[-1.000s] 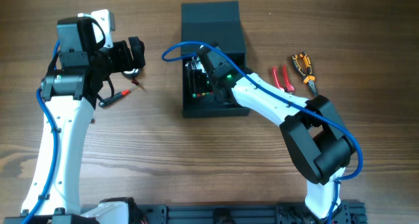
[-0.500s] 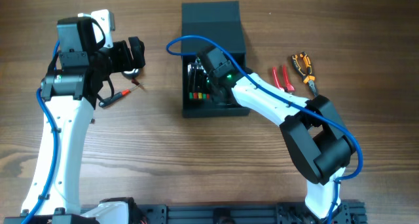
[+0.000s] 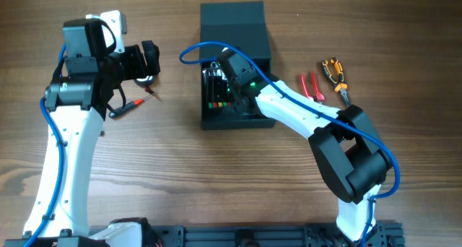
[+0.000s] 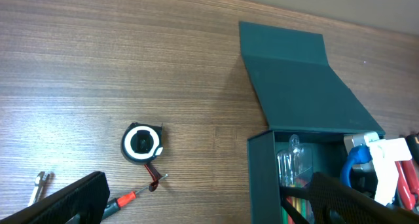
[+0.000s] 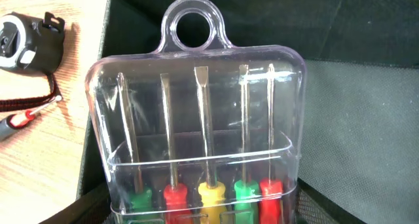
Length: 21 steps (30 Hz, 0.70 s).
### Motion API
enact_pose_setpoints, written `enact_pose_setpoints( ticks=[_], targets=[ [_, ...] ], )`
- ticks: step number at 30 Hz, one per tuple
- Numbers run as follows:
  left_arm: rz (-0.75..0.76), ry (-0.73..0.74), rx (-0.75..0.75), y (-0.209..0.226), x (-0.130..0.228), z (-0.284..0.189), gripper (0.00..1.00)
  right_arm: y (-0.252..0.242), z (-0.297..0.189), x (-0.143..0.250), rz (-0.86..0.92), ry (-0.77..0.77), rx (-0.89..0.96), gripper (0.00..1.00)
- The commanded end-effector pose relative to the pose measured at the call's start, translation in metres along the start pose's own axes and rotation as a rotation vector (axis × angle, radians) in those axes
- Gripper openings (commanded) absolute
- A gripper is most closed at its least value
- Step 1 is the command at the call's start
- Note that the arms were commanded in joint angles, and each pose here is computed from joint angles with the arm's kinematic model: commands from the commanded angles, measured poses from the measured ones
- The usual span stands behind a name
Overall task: Pack container
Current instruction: 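Carry the screwdriver case into the green box and lower it, then release the case and withdraw the right gripper toward the pliers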
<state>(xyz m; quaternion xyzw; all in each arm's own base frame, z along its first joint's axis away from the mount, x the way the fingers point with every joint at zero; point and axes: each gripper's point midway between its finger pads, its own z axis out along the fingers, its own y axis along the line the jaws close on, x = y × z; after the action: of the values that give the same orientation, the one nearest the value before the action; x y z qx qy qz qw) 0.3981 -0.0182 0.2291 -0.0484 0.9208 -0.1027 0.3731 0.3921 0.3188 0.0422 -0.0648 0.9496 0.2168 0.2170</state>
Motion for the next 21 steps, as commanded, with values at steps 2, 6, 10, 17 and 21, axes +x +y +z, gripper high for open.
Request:
enact_pose_setpoints(
  ticks=[2,6,10,17,21],
  targets=[
    [0.016,-0.024,0.014,-0.002,-0.008,-0.007,1.00,0.006,0.002,-0.004,-0.018,-0.005,-0.018,0.31],
    [0.016,-0.023,0.014,-0.002,-0.008,-0.007,1.00,0.005,0.002,-0.004,0.076,-0.002,-0.016,0.29],
    [0.016,-0.024,0.014,-0.002,-0.008,-0.007,1.00,-0.004,0.001,0.001,0.222,0.008,0.031,0.28],
    [0.016,-0.024,0.014,-0.002,-0.008,-0.007,1.00,-0.008,0.001,-0.002,0.165,-0.009,0.053,0.40],
    [0.016,-0.024,0.014,-0.002,-0.008,-0.007,1.00,-0.008,0.001,-0.002,0.157,-0.009,0.053,0.47]
  ],
)
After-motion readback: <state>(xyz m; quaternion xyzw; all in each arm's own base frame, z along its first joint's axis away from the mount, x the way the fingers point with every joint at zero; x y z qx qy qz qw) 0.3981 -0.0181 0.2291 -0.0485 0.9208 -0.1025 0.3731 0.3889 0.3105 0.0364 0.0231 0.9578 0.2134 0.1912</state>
